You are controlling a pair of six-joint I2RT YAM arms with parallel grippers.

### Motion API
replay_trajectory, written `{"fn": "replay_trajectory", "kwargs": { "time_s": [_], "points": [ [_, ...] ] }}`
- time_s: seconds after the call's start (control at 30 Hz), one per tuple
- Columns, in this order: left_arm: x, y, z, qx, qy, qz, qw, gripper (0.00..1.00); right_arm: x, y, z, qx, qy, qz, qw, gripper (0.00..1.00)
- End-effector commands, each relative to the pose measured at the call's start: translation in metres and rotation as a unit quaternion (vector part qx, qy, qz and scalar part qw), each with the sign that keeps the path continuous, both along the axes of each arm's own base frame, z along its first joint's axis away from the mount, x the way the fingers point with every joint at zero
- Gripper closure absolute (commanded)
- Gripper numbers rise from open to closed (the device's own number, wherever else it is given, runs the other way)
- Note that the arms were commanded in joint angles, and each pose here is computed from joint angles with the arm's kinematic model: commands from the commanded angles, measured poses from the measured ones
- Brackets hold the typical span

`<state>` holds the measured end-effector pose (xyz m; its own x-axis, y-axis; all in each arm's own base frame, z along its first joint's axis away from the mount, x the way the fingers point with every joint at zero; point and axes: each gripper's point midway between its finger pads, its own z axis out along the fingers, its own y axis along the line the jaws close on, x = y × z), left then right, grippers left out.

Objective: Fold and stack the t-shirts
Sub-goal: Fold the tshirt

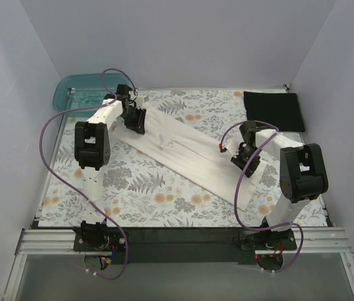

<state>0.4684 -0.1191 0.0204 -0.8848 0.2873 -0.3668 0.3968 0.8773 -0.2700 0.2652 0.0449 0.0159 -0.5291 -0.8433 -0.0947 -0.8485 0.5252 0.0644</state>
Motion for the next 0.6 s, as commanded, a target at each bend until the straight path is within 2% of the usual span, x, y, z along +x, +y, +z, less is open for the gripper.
{"fn": "replay_trajectory", "kwargs": {
  "time_s": [0.0, 0.2, 0.3, 0.4, 0.53, 0.57],
  "points": [
    [0.04, -0.009, -0.05, 0.012, -0.025, -0.009, 1.0, 0.74, -0.045, 0.0, -0.007, 0.002, 0.071, -0.007, 0.997, 0.78],
    [0.099, -0.033, -0.02, -0.045, -0.095, 0.015, 0.994, 0.73, -0.044, 0.017, 0.018, 0.035, 0.056, -0.001, 0.998, 0.77],
    [0.112, -0.043, 0.022, -0.077, -0.138, 0.021, 0.987, 0.73, -0.022, 0.026, 0.039, 0.052, 0.028, -0.004, 0.998, 0.77],
    [0.101, -0.049, 0.069, -0.11, -0.166, 0.023, 0.98, 0.67, 0.0, 0.034, 0.058, 0.067, -0.001, -0.003, 0.998, 0.77],
    [0.081, -0.052, 0.13, -0.134, -0.197, 0.015, 0.971, 0.61, 0.005, 0.028, 0.046, 0.045, 0.019, -0.002, 0.999, 0.77],
    [0.076, -0.052, 0.133, -0.135, -0.196, 0.014, 0.971, 0.6, 0.005, 0.026, 0.042, 0.037, 0.023, -0.001, 0.999, 0.78]
  ]
}}
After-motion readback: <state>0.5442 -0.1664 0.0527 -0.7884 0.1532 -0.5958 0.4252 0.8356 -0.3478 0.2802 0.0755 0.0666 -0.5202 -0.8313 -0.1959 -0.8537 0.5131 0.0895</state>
